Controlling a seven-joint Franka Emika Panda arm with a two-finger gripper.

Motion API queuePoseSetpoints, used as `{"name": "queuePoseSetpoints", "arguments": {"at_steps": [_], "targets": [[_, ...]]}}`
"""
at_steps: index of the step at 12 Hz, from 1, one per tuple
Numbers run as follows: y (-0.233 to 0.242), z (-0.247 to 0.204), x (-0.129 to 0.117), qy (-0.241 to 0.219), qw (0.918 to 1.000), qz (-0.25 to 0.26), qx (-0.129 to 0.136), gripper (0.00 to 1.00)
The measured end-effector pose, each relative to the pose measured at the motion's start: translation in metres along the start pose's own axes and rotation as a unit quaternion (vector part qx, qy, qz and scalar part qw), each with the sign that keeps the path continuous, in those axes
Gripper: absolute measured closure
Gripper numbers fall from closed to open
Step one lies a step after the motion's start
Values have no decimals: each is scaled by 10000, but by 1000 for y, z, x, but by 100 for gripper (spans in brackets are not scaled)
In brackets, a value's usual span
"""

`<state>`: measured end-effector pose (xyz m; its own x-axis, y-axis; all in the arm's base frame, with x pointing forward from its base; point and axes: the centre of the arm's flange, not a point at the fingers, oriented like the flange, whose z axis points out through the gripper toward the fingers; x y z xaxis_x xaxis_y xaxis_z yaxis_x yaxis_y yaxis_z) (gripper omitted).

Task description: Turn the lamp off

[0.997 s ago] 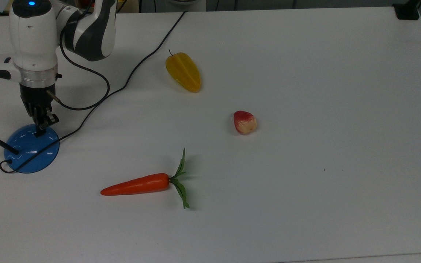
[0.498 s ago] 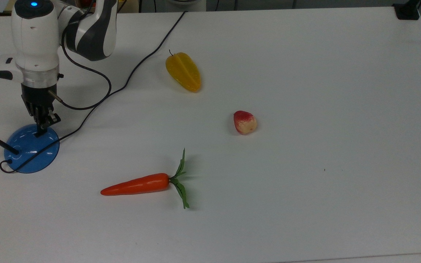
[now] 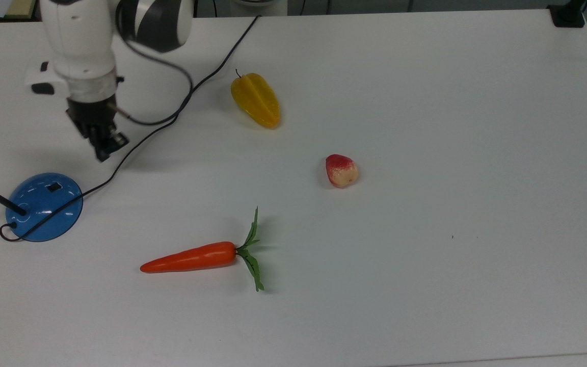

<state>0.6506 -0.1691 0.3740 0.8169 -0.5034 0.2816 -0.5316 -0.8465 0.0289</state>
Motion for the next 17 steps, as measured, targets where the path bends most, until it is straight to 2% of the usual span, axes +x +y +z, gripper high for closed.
{"name": "queuePoseSetpoints", "arguments": {"at_steps": [3,4,7,9,10,11,13,15,17], "targets": [[-27,-84,-28,-549,9967,-595,-79,99],[-34,-117,-42,-748,9936,-843,-23,99],[-39,-180,-76,-1226,9791,-1594,290,99],[-26,-209,-83,-1384,9680,-1984,671,97],[-20,-221,-85,-1413,9644,-2102,756,95],[-11,-234,-88,-1431,9615,-2198,821,81],[-6,-243,-89,-1406,9606,-2245,846,74],[-3,-241,-88,-1418,9610,-2221,843,53],[4,-244,-81,-1371,9631,-2153,856,22]]}}
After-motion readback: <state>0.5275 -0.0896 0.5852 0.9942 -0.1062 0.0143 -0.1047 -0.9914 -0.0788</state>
